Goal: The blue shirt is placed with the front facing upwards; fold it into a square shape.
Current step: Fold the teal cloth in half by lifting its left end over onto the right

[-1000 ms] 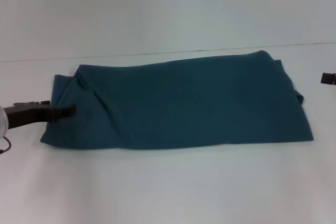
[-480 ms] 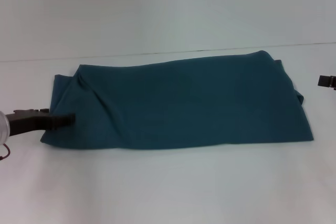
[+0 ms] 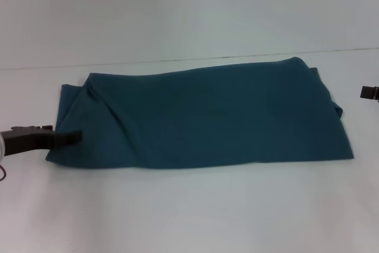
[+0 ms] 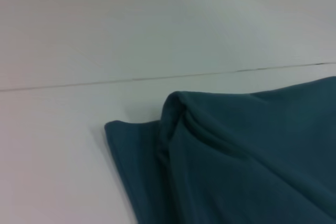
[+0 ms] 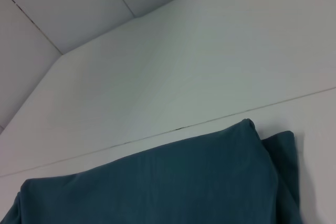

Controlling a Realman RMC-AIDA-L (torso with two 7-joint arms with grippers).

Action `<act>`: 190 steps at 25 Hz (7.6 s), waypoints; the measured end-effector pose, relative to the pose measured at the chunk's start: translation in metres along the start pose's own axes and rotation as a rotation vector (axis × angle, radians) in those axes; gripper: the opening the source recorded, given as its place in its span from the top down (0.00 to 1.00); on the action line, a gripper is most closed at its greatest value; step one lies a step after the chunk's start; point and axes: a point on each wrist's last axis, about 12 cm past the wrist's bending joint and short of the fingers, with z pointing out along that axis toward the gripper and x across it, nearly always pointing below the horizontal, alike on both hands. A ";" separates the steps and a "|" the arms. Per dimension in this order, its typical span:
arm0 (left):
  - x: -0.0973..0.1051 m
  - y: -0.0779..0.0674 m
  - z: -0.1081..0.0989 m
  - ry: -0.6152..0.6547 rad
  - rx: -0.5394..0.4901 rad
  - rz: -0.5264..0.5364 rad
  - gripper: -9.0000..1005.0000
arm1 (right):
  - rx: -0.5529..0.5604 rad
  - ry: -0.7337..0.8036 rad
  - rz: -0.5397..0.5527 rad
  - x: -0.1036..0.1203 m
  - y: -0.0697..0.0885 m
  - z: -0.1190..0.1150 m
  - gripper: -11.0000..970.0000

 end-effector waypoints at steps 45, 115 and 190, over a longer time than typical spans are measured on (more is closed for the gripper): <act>-0.002 -0.002 -0.002 0.071 -0.016 0.036 0.99 | 0.058 0.055 0.013 0.009 -0.006 0.003 0.25; -0.001 0.002 -0.012 0.070 -0.012 0.020 0.98 | 0.152 0.067 0.064 0.037 -0.006 0.045 0.99; -0.015 -0.001 -0.047 -0.010 0.131 -0.218 0.37 | -0.211 -0.115 -0.060 -0.016 0.039 0.021 0.17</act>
